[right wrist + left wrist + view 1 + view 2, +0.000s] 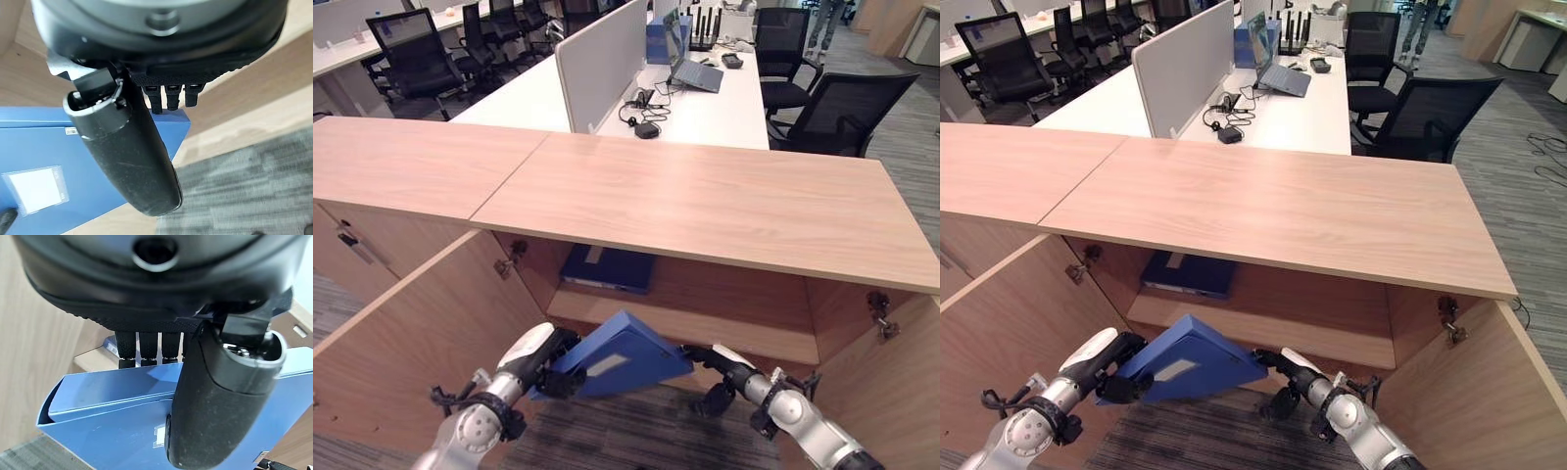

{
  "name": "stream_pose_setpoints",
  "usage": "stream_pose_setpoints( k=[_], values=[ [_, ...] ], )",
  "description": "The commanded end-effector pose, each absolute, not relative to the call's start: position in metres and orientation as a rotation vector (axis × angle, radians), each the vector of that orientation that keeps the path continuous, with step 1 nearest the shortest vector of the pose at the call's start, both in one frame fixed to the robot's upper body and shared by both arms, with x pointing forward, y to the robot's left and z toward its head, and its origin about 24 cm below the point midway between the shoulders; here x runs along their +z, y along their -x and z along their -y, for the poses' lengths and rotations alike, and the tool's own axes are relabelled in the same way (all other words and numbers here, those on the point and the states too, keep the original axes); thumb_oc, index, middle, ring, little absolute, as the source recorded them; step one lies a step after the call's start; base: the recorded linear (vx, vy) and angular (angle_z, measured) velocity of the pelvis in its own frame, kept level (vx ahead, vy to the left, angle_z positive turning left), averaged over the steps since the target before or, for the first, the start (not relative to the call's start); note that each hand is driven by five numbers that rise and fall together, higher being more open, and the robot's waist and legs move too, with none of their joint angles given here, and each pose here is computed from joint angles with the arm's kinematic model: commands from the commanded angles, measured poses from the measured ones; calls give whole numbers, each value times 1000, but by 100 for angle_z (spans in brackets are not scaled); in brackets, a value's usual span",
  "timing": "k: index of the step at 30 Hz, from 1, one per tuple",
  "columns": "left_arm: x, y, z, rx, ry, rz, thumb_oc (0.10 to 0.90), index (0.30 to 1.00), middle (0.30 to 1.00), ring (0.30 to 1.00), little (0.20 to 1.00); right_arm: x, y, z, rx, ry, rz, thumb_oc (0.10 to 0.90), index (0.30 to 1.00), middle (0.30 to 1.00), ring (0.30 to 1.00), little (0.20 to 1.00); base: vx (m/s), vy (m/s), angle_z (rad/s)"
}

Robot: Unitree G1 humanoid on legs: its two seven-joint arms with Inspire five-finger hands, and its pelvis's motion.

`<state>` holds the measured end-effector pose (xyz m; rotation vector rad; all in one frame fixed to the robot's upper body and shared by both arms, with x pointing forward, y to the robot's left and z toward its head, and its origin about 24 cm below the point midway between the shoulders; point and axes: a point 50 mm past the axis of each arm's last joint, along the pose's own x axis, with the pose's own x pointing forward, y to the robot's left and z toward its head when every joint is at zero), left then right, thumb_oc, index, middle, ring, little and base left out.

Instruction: Put the empty folder in the office cabinet

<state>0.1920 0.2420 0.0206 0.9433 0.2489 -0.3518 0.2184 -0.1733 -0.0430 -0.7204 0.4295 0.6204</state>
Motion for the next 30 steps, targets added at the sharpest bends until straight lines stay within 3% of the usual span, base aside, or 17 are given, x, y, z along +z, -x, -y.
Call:
stream_pose_setpoints(
  k=[1,14,20,26,27,28,29,30],
  values=[
    [86,-222,-216,-369,-906,145,400,300,300,300,300,-4,-247,150,646,747,-173,800,900,900,900,900,0,0,0],
    [120,-220,-198,-505,-779,269,400,300,300,300,300,-2,-250,147,679,830,-140,800,900,900,900,900,0,0,0],
    [114,-219,-205,-514,-819,223,400,300,300,300,300,16,-250,168,630,864,-101,800,900,900,900,900,0,0,0],
    [106,-219,-213,-463,-851,157,400,300,300,300,300,-7,-250,160,540,725,-251,800,900,900,900,900,-6,2,0],
    [101,-215,-214,-470,-836,137,400,300,300,300,300,-36,-224,183,510,752,-377,800,900,900,900,900,0,0,0],
    [102,-217,-212,-464,-829,157,400,300,300,300,300,-8,-246,160,562,731,-209,800,900,900,900,900,41,-5,-9],
    [104,-214,-216,-469,-823,151,400,300,300,300,300,19,-249,185,468,613,-155,800,900,900,900,900,0,0,0],
    [104,-214,-216,-471,-822,151,400,300,300,300,300,19,-249,186,466,613,-157,800,900,900,900,900,9,-12,-3]
  ],
)
